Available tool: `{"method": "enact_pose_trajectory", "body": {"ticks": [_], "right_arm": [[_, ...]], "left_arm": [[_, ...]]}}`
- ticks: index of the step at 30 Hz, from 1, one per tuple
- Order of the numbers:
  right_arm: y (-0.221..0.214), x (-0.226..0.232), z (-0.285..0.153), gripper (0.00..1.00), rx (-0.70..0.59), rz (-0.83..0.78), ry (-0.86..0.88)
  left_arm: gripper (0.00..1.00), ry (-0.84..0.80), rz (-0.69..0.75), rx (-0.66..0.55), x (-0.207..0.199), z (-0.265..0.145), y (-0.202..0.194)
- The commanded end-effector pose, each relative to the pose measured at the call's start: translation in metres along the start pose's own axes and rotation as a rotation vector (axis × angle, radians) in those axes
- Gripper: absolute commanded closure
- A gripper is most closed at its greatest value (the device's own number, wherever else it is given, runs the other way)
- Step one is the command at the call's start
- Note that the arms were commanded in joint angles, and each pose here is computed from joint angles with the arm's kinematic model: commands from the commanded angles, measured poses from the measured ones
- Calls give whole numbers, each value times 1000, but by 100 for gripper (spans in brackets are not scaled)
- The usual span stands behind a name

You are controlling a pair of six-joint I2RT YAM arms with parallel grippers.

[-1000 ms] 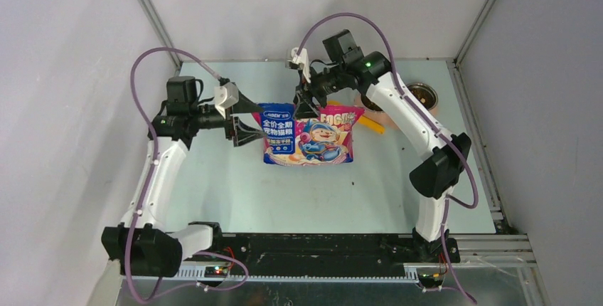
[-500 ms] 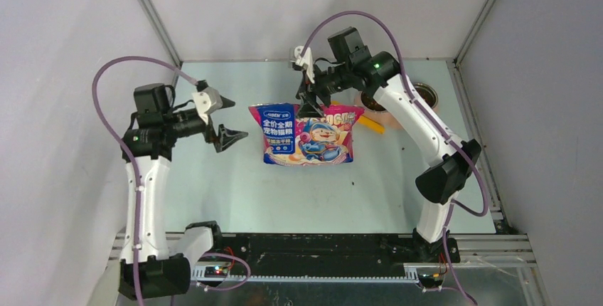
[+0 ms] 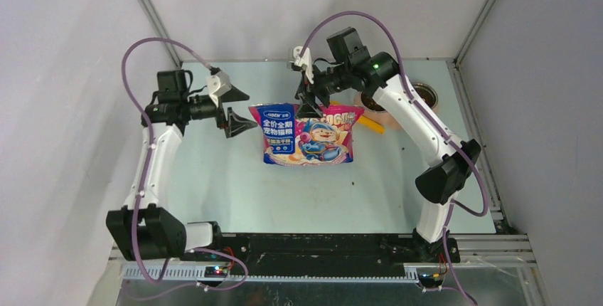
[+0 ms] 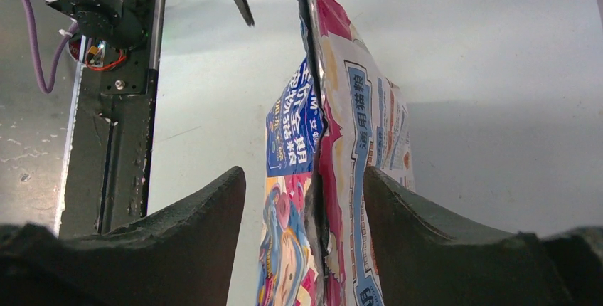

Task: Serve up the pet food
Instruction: Close the pet food bag at the center of the board.

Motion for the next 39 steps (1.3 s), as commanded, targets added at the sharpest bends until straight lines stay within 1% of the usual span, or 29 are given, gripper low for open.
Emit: {"method": "enact_pose_trajectory", "body": {"ticks": [1, 2, 3, 4, 5, 6, 7, 8, 10, 11, 12, 13, 14, 15, 16, 18, 22, 23, 25, 28, 29, 31, 32, 33, 34, 35, 37, 38, 39], "right_arm": [[18, 2, -7, 35, -35, -48, -24], [18, 3, -6, 35, -33, -47, -23], [17, 3, -6, 35, -30, -46, -24], [16, 2, -5, 35, -28, -45, -24], [16, 2, -5, 35, -26, -46, -27], [15, 2, -4, 35, -24, -44, -27], [14, 1, -4, 35, -21, -41, -28], [13, 1, -3, 35, -18, -39, -28], [12, -1, -3, 35, -13, -41, -32], [12, -1, -2, 35, -12, -39, -31], [12, -2, -1, 35, -10, -42, -34], [12, -3, -1, 35, -8, -42, -38], [12, -4, 0, 35, -4, -41, -44], [13, -5, 1, 35, -2, -41, -45], [14, -7, 3, 35, 0, -38, -46], [15, -9, 5, 35, 1, -41, -50], [17, -15, 12, 34, 18, -60, -70], [17, -16, 15, 34, 22, -68, -70], [15, -19, 17, 34, 33, -74, -80], [11, -21, 21, 33, 47, -76, -79], [8, -22, 22, 33, 56, -79, -79], [3, -23, 25, 32, 72, -79, -73], [1, -23, 27, 32, 78, -77, -68], [-1, -23, 27, 32, 85, -79, -61], [-3, -22, 28, 33, 93, -73, -52], [-4, -21, 29, 34, 94, -71, -42], [-5, -16, 29, 41, 92, -64, -4], [-5, -12, 29, 53, 93, -52, 16], [-4, -9, 29, 61, 75, -44, 45]], "left_arm": [[3, -70, 56, -8, 1, 11, 11], [4, -84, 50, -7, 3, 15, 12], [8, -94, 46, -8, 3, 16, 12], [14, -106, 44, -7, 4, 19, 14], [17, -113, 41, -6, 3, 20, 15], [24, -120, 42, -6, 4, 22, 17], [28, -122, 37, -3, 5, 23, 17], [35, -136, 47, -5, 3, 26, 20], [43, -153, 52, 1, 0, 32, 22], [45, -153, 52, 7, 0, 33, 21], [53, -157, 60, 12, -1, 35, 21], [57, -155, 56, 25, -2, 35, 18], [66, -155, 70, 35, -2, 36, 17], [72, -159, 59, 45, -4, 37, 14], [88, -160, 67, 54, -4, 37, 13], [96, -171, 48, 72, -7, 37, 10], [94, -188, 56, 93, -12, 34, 12], [97, -187, 62, 92, -12, 33, 14], [100, -190, 63, 93, -14, 32, 16], [100, -205, 58, 97, -19, 29, 22], [100, -215, 84, 95, -20, 28, 24], [100, -262, 54, 123, -34, 21, 24], [100, -272, 70, 123, -34, 19, 31], [100, -310, 61, 137, -45, 15, 29], [100, -316, 75, 136, -43, 15, 34], [100, -324, 52, 142, -46, 13, 33], [100, -326, 68, 145, -50, 12, 32], [100, -325, 71, 147, -52, 10, 30], [100, -324, 79, 149, -53, 10, 30]]}}
Point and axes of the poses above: each gripper's point midway between its finger pads, its own z axis out along the fingers, its own x axis along the line the jaws close on, y = z × x, the point moved 6 cm from there along -z, back along the fingers, and after that the axes turned 8 degrees about -z, right-handed, at the moved point
